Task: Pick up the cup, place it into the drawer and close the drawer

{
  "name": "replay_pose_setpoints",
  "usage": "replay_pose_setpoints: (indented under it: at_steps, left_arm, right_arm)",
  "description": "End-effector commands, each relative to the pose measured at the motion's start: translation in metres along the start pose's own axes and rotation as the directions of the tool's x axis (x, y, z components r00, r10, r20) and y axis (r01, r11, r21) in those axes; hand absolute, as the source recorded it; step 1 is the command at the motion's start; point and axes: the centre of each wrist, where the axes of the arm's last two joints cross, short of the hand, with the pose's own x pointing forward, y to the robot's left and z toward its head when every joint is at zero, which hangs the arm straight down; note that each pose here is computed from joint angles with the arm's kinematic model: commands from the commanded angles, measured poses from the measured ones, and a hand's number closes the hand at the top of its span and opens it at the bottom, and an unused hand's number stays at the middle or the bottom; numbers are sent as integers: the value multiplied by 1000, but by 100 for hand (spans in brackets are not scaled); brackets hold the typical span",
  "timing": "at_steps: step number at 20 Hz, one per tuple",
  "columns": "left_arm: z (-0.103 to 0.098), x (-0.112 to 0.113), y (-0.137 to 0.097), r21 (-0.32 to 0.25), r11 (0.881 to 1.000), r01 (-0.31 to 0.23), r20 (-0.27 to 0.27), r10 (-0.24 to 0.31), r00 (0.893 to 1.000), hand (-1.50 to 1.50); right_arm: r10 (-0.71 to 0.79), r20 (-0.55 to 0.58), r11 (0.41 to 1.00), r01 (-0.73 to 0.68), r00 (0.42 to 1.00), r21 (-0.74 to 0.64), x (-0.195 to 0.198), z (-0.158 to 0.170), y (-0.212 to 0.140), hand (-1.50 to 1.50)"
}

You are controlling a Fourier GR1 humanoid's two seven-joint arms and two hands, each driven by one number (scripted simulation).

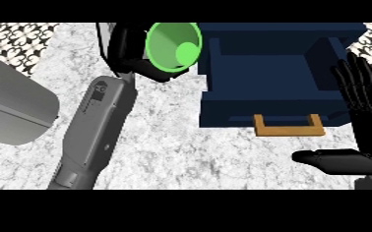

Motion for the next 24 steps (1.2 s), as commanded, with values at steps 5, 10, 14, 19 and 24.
replay_pose_setpoints:
  at_steps: [5, 10, 14, 19, 24]
  left_arm:
    - [-53, 36, -67, -15, 998, 69, -49, -69, 996, 150]
    - [-81, 34, -82, -31, 999, 43, -127, -47, 991, 150]
    - [-76, 21, -101, 11, 999, 48, -196, -45, 980, 150]
    - [-77, 8, -104, 3, 996, 94, -229, -90, 969, 150]
    - [-68, -8, -98, -38, 996, 83, -250, -90, 964, 150]
  right_arm:
    - [2, 13, 1000, -2, 1000, 9, 19, -11, -7, -150]
    - [-11, 5, 1000, 11, 1000, 13, -7, -4, 11, -150]
    - [-11, 20, 1000, 11, 1000, 8, 3, -10, -8, -150]
    - [-25, 30, 999, 24, 999, 24, 10, -9, -7, -150]
    - [-6, 11, 1000, 6, 1000, 26, -3, -5, -4, -150]
